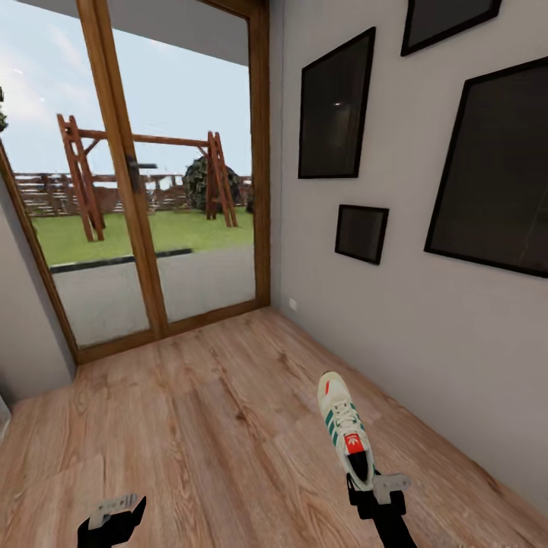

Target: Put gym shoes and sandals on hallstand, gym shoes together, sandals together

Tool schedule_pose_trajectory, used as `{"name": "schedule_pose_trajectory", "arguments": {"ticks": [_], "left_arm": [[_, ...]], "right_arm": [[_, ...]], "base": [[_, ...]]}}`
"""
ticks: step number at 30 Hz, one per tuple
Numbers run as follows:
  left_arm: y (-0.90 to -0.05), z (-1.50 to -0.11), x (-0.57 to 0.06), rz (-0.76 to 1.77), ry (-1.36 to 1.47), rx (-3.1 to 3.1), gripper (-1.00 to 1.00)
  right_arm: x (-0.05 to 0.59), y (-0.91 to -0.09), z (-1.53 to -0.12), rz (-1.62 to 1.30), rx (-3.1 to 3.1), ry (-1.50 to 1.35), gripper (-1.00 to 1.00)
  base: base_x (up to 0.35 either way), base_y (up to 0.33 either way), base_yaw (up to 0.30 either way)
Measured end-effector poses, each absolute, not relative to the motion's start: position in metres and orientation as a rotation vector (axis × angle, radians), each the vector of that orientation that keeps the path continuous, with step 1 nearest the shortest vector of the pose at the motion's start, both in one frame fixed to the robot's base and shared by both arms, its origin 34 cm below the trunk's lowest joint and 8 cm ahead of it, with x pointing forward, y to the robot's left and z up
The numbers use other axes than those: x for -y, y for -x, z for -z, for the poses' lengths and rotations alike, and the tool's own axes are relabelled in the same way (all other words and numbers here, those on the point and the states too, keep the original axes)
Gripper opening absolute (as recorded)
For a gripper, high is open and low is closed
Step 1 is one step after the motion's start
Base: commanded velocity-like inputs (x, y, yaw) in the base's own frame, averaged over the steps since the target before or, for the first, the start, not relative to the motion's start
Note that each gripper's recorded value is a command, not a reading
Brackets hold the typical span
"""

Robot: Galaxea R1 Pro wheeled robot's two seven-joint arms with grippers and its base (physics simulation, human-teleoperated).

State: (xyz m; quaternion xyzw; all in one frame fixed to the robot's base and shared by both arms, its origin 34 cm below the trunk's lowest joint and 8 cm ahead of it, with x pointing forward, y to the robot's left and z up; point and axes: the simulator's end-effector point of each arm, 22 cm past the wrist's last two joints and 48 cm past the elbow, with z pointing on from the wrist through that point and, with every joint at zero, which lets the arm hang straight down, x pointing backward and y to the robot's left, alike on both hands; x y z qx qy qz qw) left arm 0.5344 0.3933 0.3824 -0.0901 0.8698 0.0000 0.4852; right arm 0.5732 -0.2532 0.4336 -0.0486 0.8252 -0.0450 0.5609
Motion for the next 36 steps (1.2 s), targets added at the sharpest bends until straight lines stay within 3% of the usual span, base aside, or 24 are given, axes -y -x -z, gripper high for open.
{"name": "schedule_pose_trajectory", "arguments": {"ticks": [15, 36], "left_arm": [[-0.5344, -0.3825, -0.3936, 0.0, 0.222, -2.116, 1.0], [-0.5344, -0.3827, -0.3938, -0.001, 0.222, -2.116, 1.0]], "right_arm": [[0.2531, -0.5731, -0.4335, 0.106, -1.945, 0.115, -1.0], [0.2528, -0.5731, -0.4336, 0.106, -1.944, 0.116, -1.0]], "base": [[0.009, 0.015, -0.266], [0.117, 0.275, -0.266]]}}
